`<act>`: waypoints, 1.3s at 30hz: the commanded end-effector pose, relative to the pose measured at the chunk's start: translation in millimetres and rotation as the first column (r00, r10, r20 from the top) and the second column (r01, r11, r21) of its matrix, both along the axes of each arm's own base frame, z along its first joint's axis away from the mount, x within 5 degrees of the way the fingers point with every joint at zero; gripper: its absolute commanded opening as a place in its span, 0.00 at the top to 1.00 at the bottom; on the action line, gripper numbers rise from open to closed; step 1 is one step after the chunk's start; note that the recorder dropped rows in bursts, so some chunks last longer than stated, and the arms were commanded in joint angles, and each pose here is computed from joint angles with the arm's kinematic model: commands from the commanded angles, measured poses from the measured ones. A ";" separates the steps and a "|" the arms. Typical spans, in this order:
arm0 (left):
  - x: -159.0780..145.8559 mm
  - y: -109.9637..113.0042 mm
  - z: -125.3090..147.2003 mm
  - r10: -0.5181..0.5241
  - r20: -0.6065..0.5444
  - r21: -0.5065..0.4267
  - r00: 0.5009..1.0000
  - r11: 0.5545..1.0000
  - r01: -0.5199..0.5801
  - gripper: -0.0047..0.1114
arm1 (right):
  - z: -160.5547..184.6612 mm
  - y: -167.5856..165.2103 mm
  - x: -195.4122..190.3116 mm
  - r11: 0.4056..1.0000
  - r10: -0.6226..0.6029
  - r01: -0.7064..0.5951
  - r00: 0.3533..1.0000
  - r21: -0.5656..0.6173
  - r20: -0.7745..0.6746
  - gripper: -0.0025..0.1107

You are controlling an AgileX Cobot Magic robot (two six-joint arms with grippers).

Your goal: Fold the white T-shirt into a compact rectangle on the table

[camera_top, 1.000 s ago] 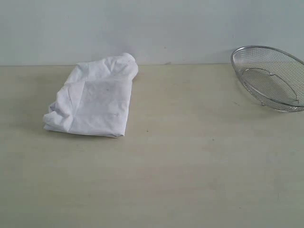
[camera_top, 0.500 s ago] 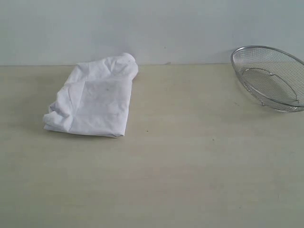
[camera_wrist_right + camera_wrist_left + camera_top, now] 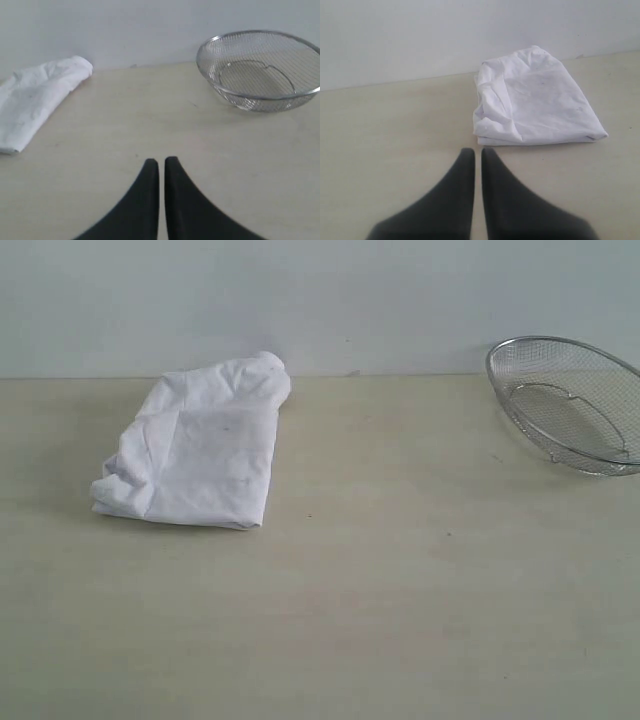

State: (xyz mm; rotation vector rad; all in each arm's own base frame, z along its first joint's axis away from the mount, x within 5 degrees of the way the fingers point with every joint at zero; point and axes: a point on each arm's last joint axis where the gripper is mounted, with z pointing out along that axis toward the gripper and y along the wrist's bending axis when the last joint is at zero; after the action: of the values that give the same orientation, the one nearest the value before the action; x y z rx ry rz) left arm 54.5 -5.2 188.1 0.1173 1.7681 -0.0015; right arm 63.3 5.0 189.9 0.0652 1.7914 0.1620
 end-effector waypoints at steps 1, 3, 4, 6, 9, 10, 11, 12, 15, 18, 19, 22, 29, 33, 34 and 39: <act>-0.1 0.3 -1.0 0.004 0.000 0.001 1.000 1.000 -0.004 0.92 | -6.1 -2.8 -1.7 0.999 -0.026 0.025 0.998 -0.026 -0.052 0.98; -0.1 0.3 -1.0 0.004 0.000 0.001 1.000 1.000 -0.004 0.92 | -6.8 -2.9 -1.8 0.999 -0.026 0.025 0.998 -0.030 -0.059 0.98; -0.1 0.3 -1.0 0.004 0.000 0.001 1.000 1.000 -0.004 0.92 | -6.9 -2.9 -1.8 0.999 -0.026 0.024 0.998 -0.032 -0.062 0.98; -0.1 0.3 -1.0 0.004 0.000 0.001 1.000 1.000 -0.004 0.92 | -7.8 -3.0 -2.1 0.999 -0.027 0.025 0.997 -0.033 -0.071 0.98; -0.1 0.3 -1.0 0.004 0.000 0.001 1.000 1.000 -0.004 0.92 | -8.0 -3.0 -2.2 0.999 -0.027 0.025 0.997 -0.033 -0.074 0.98; -0.1 0.3 -1.0 0.004 0.000 0.001 1.000 1.000 -0.004 0.92 | -8.0 -3.0 -2.2 0.999 -0.027 0.025 0.997 -0.033 -0.074 0.98; -0.1 0.3 -1.0 0.004 0.000 0.001 1.000 1.000 -0.004 0.92 | -8.0 -3.0 -2.2 0.999 -0.027 0.025 0.997 -0.033 -0.074 0.98; -0.1 0.3 -1.0 0.004 0.000 0.001 1.000 1.000 -0.004 0.92 | -8.0 -3.0 -2.2 0.999 -0.027 0.025 0.997 -0.033 -0.074 0.98; -0.1 0.3 -1.0 0.004 0.000 0.001 1.000 1.000 -0.004 0.92 | -8.0 -3.0 -2.2 0.999 -0.027 0.025 0.997 -0.033 -0.074 0.98; -0.1 0.3 -1.0 0.004 0.000 0.001 1.000 1.000 -0.004 0.92 | -8.0 -3.0 -2.2 0.999 -0.027 0.025 0.997 -0.033 -0.074 0.98; -0.1 0.3 -1.0 0.004 0.000 0.001 1.000 1.000 -0.004 0.92 | -8.0 -3.0 -2.2 0.999 -0.027 0.025 0.997 -0.033 -0.074 0.98; -0.1 0.3 -1.0 0.004 0.000 0.001 1.000 1.000 -0.004 0.92 | -8.0 -3.0 -2.2 0.999 -0.027 0.025 0.997 -0.033 -0.074 0.98; -0.1 0.3 -1.0 0.004 0.000 0.001 1.000 1.000 -0.004 0.92 | -8.0 -3.0 -2.2 0.999 -0.027 0.025 0.997 -0.033 -0.074 0.98; -0.1 0.3 -1.0 0.004 0.000 0.001 1.000 1.000 -0.004 0.92 | -8.0 -3.0 -2.2 0.999 -0.027 0.025 0.997 -0.033 -0.074 0.98; -0.1 0.3 -1.0 0.004 0.000 0.001 1.000 1.000 -0.004 0.92 | -8.0 -3.0 -2.2 0.999 -0.027 0.025 0.997 -0.033 -0.074 0.98; -0.1 0.3 -1.0 0.004 0.000 0.001 1.000 1.000 -0.004 0.92 | -8.0 -3.0 -2.2 0.999 -0.027 0.025 0.997 -0.033 -0.074 0.98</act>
State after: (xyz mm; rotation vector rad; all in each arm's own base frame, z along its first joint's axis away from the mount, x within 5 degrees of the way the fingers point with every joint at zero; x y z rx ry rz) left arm 54.5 -5.2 188.1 0.1173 1.7681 -0.0015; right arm 61.5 2.4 181.1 0.0813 1.8758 0.1256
